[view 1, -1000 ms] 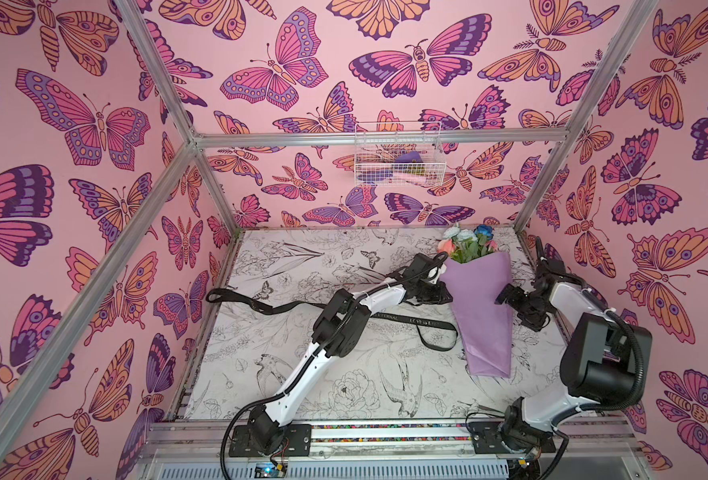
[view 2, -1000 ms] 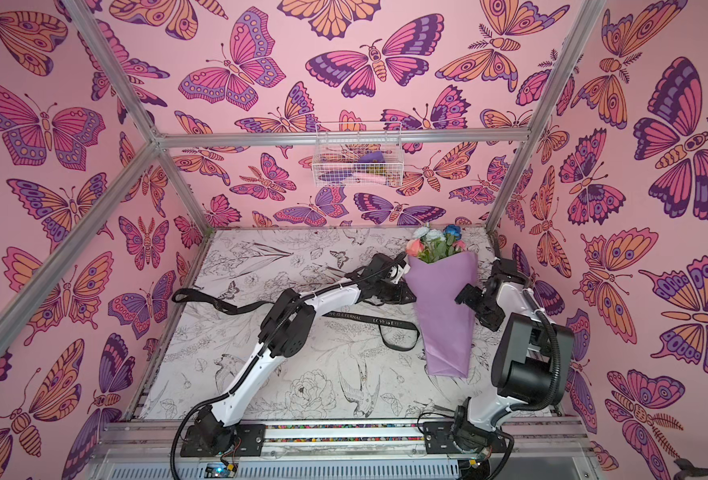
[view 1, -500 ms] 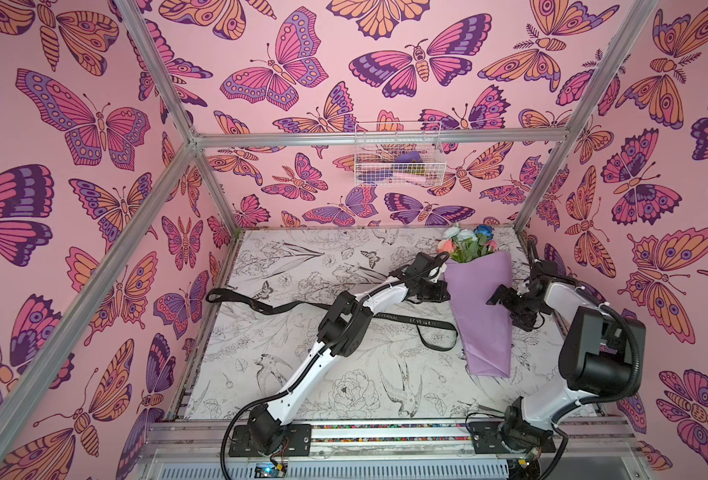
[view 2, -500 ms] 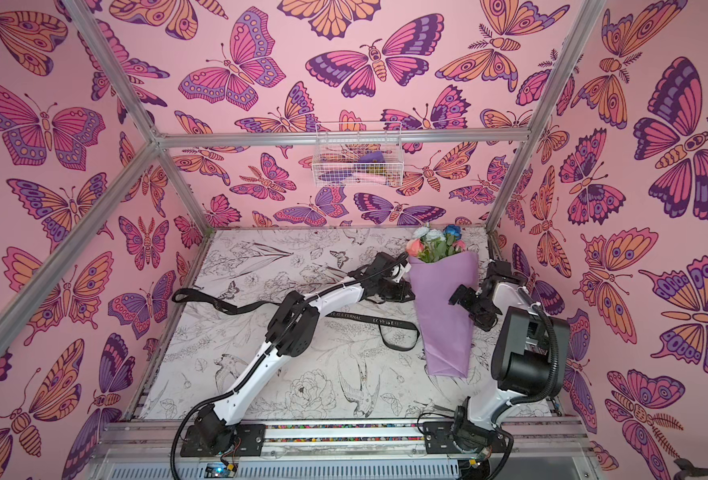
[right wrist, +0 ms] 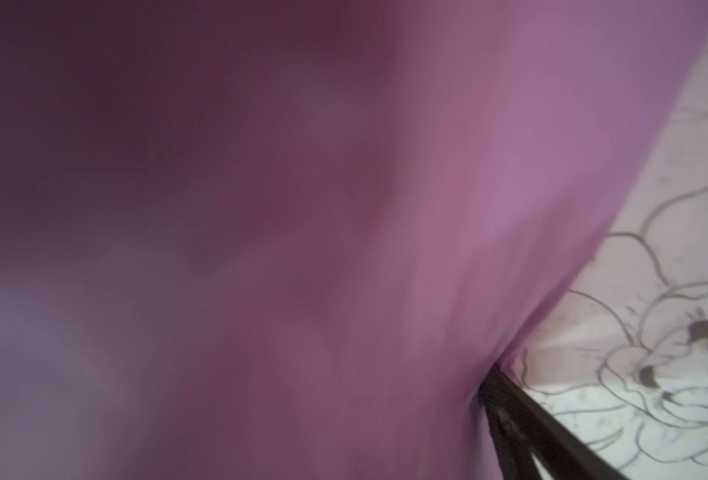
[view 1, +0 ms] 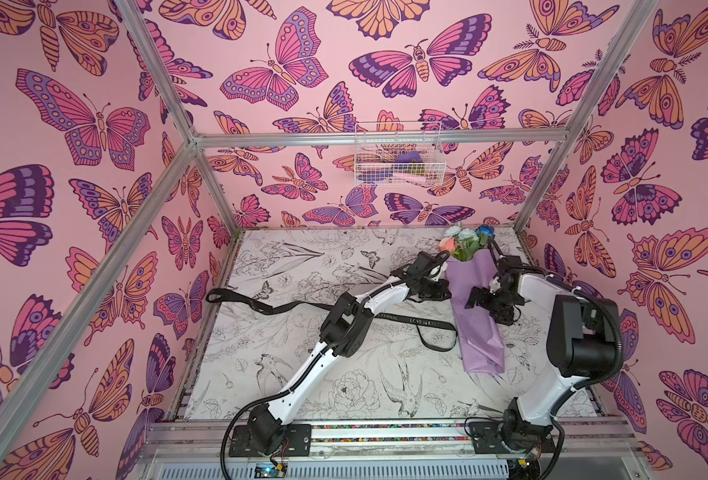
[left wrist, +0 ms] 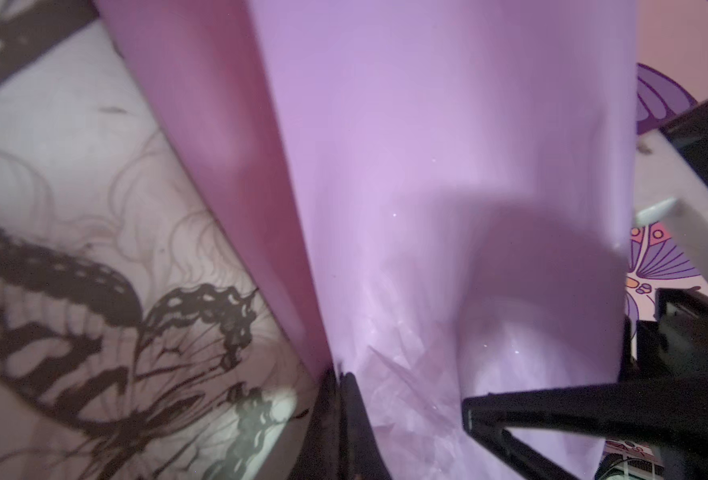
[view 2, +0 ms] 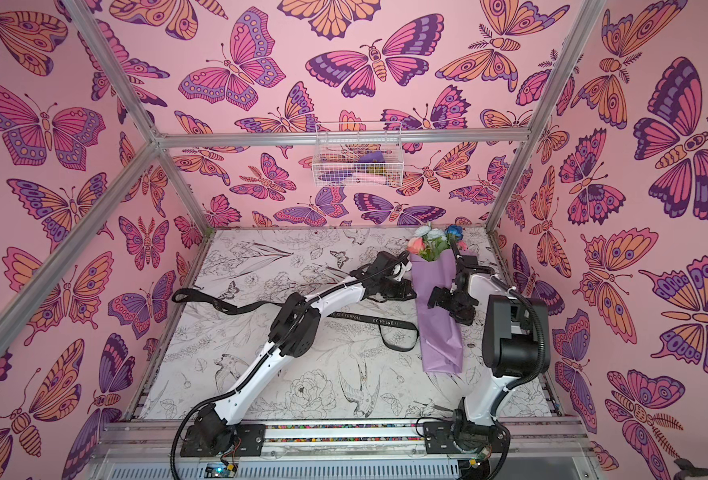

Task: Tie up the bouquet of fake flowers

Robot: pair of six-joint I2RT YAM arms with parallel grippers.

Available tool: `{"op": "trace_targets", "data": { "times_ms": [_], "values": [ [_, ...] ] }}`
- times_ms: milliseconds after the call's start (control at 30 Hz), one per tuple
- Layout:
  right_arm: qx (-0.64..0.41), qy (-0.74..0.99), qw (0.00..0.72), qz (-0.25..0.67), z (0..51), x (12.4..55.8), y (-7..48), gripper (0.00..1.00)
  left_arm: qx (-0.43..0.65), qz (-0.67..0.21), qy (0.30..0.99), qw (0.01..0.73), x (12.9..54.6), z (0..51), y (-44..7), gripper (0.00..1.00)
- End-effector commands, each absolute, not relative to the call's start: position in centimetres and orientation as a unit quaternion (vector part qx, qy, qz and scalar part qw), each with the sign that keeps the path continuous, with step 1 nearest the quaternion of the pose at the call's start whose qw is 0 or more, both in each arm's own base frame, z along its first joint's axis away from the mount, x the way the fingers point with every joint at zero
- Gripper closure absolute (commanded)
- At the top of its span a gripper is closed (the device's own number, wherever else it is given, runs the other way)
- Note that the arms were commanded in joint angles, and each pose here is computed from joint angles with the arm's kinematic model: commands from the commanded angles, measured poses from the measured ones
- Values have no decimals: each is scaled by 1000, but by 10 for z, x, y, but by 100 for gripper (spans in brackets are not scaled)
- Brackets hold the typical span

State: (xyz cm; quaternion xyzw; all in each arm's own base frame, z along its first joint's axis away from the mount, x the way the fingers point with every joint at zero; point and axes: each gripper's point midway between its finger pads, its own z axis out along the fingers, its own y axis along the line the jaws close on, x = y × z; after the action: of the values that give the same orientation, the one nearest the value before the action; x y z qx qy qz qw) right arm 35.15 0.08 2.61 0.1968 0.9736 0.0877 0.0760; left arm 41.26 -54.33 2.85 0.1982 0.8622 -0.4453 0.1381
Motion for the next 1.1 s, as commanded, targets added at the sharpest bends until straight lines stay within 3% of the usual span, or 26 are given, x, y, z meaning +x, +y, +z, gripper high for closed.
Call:
{"op": "trace_targets", "data": {
  "times_ms": [0, 300, 567, 833, 1067],
  "values": [
    [160, 984, 52, 51, 20, 348, 6, 1, 184, -417, 885, 92, 398, -19, -536, 100],
    [141, 990, 16, 3, 4, 346, 14, 1, 184, -419, 885, 87, 393, -17, -539, 100],
    [150, 986, 68, 39, 28, 362, 24, 1, 183, -415, 888, 79, 390, -22, -536, 100],
    [133, 976, 106, 138, 41, 379, 56, 1, 184, -413, 888, 76, 387, -24, -536, 100],
    [127, 983, 88, 104, 29, 371, 47, 1, 186, -411, 889, 76, 385, -26, -536, 100]
  ]
}}
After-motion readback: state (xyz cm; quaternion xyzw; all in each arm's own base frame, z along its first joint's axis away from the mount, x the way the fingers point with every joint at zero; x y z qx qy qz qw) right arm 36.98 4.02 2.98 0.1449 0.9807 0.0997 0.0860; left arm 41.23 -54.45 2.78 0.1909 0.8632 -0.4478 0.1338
